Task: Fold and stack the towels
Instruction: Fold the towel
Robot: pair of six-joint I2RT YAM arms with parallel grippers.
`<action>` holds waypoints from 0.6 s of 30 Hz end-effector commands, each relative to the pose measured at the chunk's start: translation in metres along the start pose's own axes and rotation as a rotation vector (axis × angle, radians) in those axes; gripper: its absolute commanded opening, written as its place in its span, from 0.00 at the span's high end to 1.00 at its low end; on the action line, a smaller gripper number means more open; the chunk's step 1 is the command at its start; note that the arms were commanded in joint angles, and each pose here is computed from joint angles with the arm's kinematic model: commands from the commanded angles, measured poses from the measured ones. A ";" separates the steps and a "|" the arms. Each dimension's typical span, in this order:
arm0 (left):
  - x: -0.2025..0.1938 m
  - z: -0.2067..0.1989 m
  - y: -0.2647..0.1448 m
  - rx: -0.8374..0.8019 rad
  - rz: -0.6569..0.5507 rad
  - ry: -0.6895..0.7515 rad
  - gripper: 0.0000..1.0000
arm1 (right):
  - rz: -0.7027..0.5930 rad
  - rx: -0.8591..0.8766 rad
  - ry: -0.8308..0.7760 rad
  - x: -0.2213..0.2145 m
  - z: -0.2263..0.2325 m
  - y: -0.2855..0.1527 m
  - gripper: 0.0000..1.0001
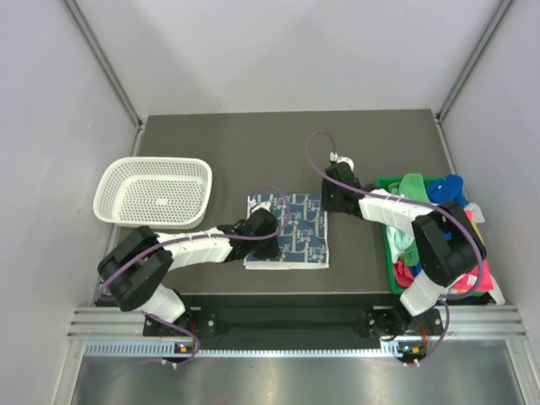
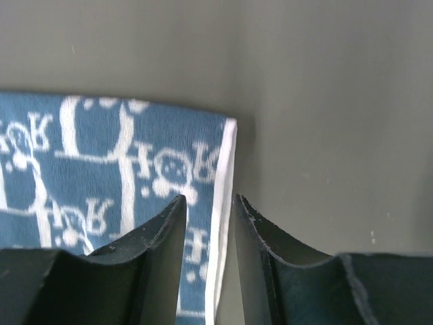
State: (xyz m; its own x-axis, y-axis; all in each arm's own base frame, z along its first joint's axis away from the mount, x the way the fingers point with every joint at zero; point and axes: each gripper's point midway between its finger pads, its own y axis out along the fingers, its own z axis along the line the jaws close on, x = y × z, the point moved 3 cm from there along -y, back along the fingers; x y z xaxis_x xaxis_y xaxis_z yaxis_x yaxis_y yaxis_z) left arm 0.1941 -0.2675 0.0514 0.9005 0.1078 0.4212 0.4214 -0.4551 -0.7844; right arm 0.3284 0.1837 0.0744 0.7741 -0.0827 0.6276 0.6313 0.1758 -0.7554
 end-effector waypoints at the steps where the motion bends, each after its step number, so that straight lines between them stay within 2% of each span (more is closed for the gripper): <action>1: -0.001 -0.002 0.009 -0.008 -0.032 -0.019 0.91 | -0.084 0.015 0.037 0.032 0.008 0.009 0.65; 8: -0.014 0.004 0.016 0.016 0.005 -0.014 0.92 | -0.054 -0.012 0.054 0.028 -0.001 0.028 0.80; 12: -0.017 0.005 0.018 0.024 0.018 -0.013 0.92 | -0.046 -0.025 0.068 0.029 -0.011 0.033 0.92; 18: -0.020 0.007 0.018 0.029 0.028 -0.013 0.92 | -0.064 -0.014 0.087 0.042 -0.020 0.035 0.93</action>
State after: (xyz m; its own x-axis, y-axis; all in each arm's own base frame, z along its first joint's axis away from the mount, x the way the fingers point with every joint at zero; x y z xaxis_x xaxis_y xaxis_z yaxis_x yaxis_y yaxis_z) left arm 0.1934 -0.2785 0.0441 0.8989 0.1313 0.4181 0.4277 -0.4698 -0.7722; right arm 0.3581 0.1663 0.0510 0.7850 -0.1487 0.6014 0.6187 0.1377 -0.7735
